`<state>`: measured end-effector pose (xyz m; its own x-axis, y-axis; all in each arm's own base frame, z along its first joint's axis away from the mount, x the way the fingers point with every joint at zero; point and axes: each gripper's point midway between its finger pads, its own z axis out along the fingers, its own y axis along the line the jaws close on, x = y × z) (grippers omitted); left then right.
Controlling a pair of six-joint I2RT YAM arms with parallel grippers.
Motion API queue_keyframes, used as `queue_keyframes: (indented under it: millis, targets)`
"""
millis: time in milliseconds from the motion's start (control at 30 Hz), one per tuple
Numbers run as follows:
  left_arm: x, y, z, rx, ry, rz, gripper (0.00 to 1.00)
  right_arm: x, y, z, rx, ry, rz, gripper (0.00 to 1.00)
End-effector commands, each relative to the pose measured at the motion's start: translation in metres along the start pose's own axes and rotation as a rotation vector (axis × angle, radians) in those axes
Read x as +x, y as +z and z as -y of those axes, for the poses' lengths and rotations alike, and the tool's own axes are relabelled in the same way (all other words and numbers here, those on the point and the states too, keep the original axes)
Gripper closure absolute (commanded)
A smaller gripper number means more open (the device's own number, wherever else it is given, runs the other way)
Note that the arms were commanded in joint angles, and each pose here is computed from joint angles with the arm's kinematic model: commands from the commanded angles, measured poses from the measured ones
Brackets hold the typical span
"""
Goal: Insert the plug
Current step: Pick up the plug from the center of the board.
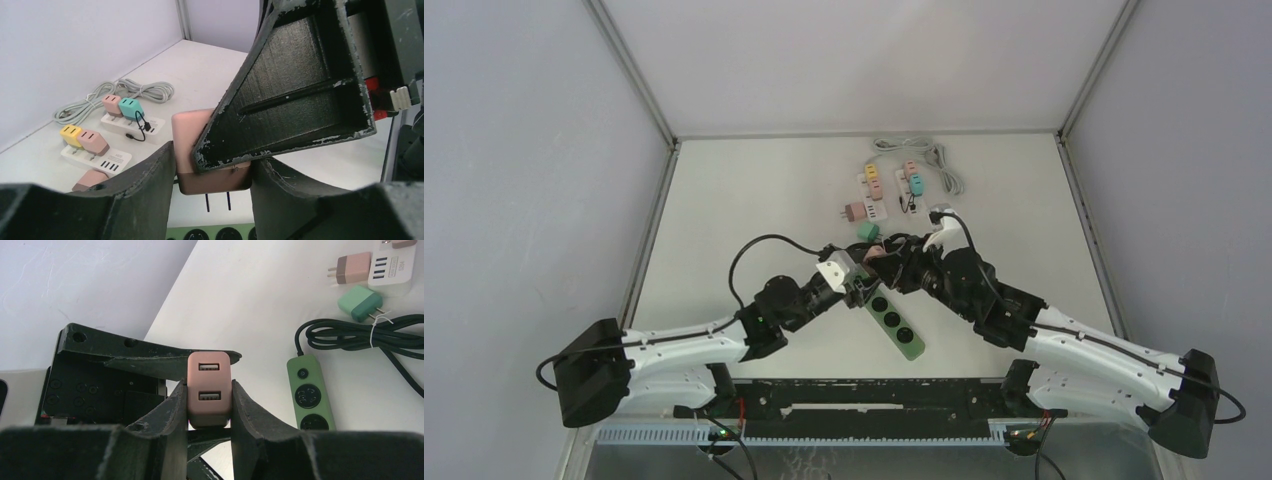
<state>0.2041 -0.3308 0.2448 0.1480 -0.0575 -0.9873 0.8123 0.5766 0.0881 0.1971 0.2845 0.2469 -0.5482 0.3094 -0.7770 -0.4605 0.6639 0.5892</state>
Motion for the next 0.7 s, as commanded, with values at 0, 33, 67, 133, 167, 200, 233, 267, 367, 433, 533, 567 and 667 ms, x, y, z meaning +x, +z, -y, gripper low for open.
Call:
queue_keyframes:
  millis: [0,33,67,133,167,200,233,267,367,433,533,567,667]
  targets:
    - [-0.026,0.001,-0.002,0.005,-0.073,0.117,0.44,0.003,0.001,-0.005,-0.018,0.008,-0.001,1.00]
    - [-0.026,0.002,0.000,0.017,-0.077,0.117,0.48,0.003,0.001,-0.005,-0.019,0.008,-0.002,1.00]
    - [-0.024,0.002,0.000,0.021,-0.076,0.113,0.55,0.002,0.000,-0.006,-0.022,0.007,0.000,1.00]
    - [-0.020,0.002,0.000,0.027,-0.067,0.103,0.71,0.000,-0.001,-0.008,-0.033,0.008,0.007,1.00]
    - [-0.017,0.001,0.000,0.029,-0.056,0.098,0.77,-0.002,-0.003,-0.010,-0.041,0.006,0.009,1.00]
    - [-0.015,0.000,0.000,0.036,-0.045,0.093,0.83,-0.002,-0.005,-0.011,-0.045,0.004,0.007,1.00]
    - [-0.012,0.000,0.001,0.044,-0.024,0.088,0.88,-0.003,-0.007,-0.013,-0.052,0.001,0.000,1.00]
    - [-0.010,-0.002,0.002,0.058,0.001,0.086,0.92,-0.003,-0.009,-0.014,-0.054,-0.005,-0.014,0.97]
    - [-0.005,-0.006,0.007,0.101,0.083,0.079,0.99,-0.004,-0.015,-0.015,-0.061,-0.010,-0.063,0.78]
    - [-0.003,-0.010,0.010,0.127,0.132,0.082,1.00,-0.005,-0.019,-0.016,-0.071,-0.010,-0.095,0.61]
    - [-0.003,-0.015,0.013,0.158,0.184,0.095,1.00,-0.004,-0.024,-0.014,-0.073,-0.011,-0.156,0.41]
    - [-0.004,-0.016,0.014,0.167,0.197,0.100,1.00,-0.005,-0.025,-0.014,-0.076,-0.010,-0.177,0.37]
    - [-0.006,-0.020,0.018,0.198,0.226,0.116,1.00,-0.007,-0.029,-0.015,-0.090,-0.012,-0.220,0.28]
